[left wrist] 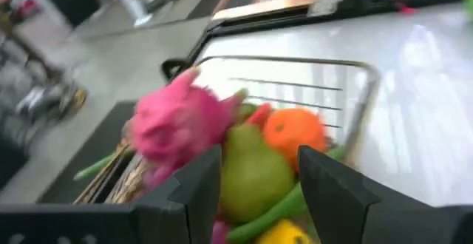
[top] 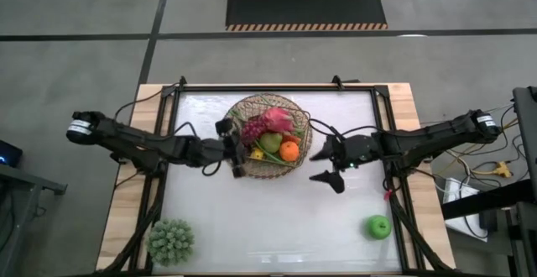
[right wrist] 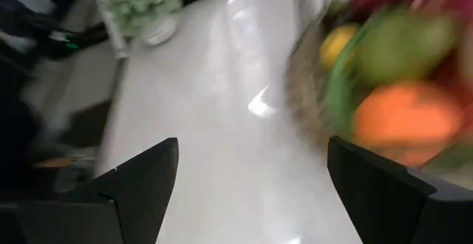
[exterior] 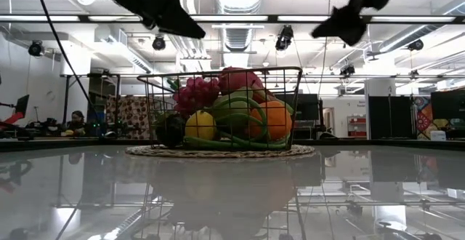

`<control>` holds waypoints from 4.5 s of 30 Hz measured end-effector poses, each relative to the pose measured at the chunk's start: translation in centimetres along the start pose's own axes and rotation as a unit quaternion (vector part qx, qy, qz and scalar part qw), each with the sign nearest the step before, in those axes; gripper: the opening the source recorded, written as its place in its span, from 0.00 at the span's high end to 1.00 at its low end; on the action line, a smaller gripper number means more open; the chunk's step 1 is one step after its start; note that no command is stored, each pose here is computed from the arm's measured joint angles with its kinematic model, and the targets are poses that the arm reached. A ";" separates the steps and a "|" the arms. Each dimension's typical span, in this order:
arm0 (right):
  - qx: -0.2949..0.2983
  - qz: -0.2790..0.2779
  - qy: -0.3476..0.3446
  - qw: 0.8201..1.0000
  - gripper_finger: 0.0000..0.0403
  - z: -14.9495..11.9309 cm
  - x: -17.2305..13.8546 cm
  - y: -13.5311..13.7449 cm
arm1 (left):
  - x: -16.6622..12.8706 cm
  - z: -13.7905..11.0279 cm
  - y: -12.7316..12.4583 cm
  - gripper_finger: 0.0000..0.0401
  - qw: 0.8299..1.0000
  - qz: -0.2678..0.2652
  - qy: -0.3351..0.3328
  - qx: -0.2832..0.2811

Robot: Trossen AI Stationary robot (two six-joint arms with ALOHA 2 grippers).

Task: Build produce basket
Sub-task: Put the apple into the wire basket

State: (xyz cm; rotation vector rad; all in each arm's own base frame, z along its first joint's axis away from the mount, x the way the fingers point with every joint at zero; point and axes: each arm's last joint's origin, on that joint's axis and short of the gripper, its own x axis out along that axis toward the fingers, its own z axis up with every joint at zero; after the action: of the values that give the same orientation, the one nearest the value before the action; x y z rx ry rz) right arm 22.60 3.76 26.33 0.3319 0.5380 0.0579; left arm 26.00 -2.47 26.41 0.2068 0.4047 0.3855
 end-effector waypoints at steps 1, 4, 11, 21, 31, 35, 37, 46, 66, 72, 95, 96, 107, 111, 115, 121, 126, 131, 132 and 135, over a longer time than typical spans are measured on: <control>0.034 0.013 0.015 0.999 0.19 -0.1 -0.1 0.2 | -0.1 0.1 -0.5 0.60 1.000 -0.009 -0.007 0.014; 0.120 0.046 0.052 0.990 0.19 -0.8 -0.2 1.5 | -0.3 0.6 -1.9 0.60 0.998 -0.028 -0.042 0.045; 0.216 0.085 0.102 0.967 0.19 -2.7 -0.7 5.2 | 0.0 1.3 -3.4 0.60 0.991 -0.034 -0.097 0.083; 0.177 0.040 0.147 0.972 0.19 -2.5 0.7 6.8 | 0.9 1.6 -4.4 0.60 0.990 -0.035 -0.132 0.043; 0.180 -0.239 0.400 0.866 0.19 -3.5 1.4 8.1 | 0.1 2.0 -4.9 0.60 0.987 -0.048 -0.147 0.038; 0.210 -0.344 0.450 0.797 0.19 -3.7 -0.4 8.8 | 0.1 2.0 -4.9 0.60 0.987 -0.048 -0.146 0.040; 0.225 -0.358 0.459 0.781 0.19 -4.0 -1.2 9.2 | 0.1 2.0 -4.9 0.60 0.987 -0.047 -0.146 0.042; 0.342 -0.355 0.442 0.750 0.19 -6.3 -4.5 10.2 | 0.1 2.0 -4.9 0.60 0.987 -0.045 -0.147 0.054; 0.484 -0.277 0.412 0.720 0.09 -14.2 -4.7 11.9 | 0.1 2.0 -4.9 0.60 0.986 -0.041 -0.147 0.069; 0.480 -0.305 0.405 0.716 0.09 -13.7 -5.0 12.1 | 0.0 2.1 -4.9 0.60 0.985 -0.039 -0.148 0.077; 0.454 -0.307 0.390 0.740 0.09 -15.4 -1.3 14.6 | 0.0 2.1 -4.9 0.60 0.985 -0.039 -0.148 0.082; 0.453 -0.310 0.390 0.740 0.09 -15.5 -1.2 14.6 | 0.0 2.1 -4.9 0.60 0.985 -0.039 -0.148 0.082; 0.441 -0.300 0.337 0.775 0.29 -14.9 -0.9 14.1 | -0.2 2.1 -4.9 0.60 0.983 -0.040 -0.151 0.091; 0.403 -0.271 0.292 0.824 0.28 -11.9 -0.8 13.5 | -1.3 2.6 -4.9 0.60 0.979 -0.046 -0.168 0.101; 0.337 -0.249 0.263 0.869 0.27 -7.0 0.0 12.0 | -2.1 2.8 -4.7 0.60 0.977 -0.049 -0.180 0.104; 0.232 -0.203 0.232 0.923 0.26 2.1 1.4 8.5 | -2.8 1.4 -4.0 0.60 0.976 -0.047 -0.189 0.098; 0.154 -0.188 0.204 0.948 0.26 8.6 1.8 6.3 | -4.1 0.7 -2.9 0.60 0.969 -0.033 -0.220 0.104; 0.100 -0.217 0.216 0.947 0.26 13.0 2.5 3.6 | -5.8 0.7 -1.3 0.60 0.962 -0.017 -0.253 0.097; 0.094 -0.223 0.221 0.945 0.26 13.6 2.9 3.1 | -6.0 0.4 -1.1 0.60 0.962 -0.016 -0.254 0.096; 0.088 -0.241 0.244 0.935 0.26 14.9 4.1 1.3 | -6.5 -0.5 -0.6 0.60 0.963 -0.017 -0.253 0.096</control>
State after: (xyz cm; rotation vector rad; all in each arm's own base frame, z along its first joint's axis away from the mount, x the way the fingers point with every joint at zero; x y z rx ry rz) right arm 33.80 1.22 36.71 0.3519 1.1099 -0.3962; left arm 20.53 -5.60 28.02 0.4755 -0.0605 0.2467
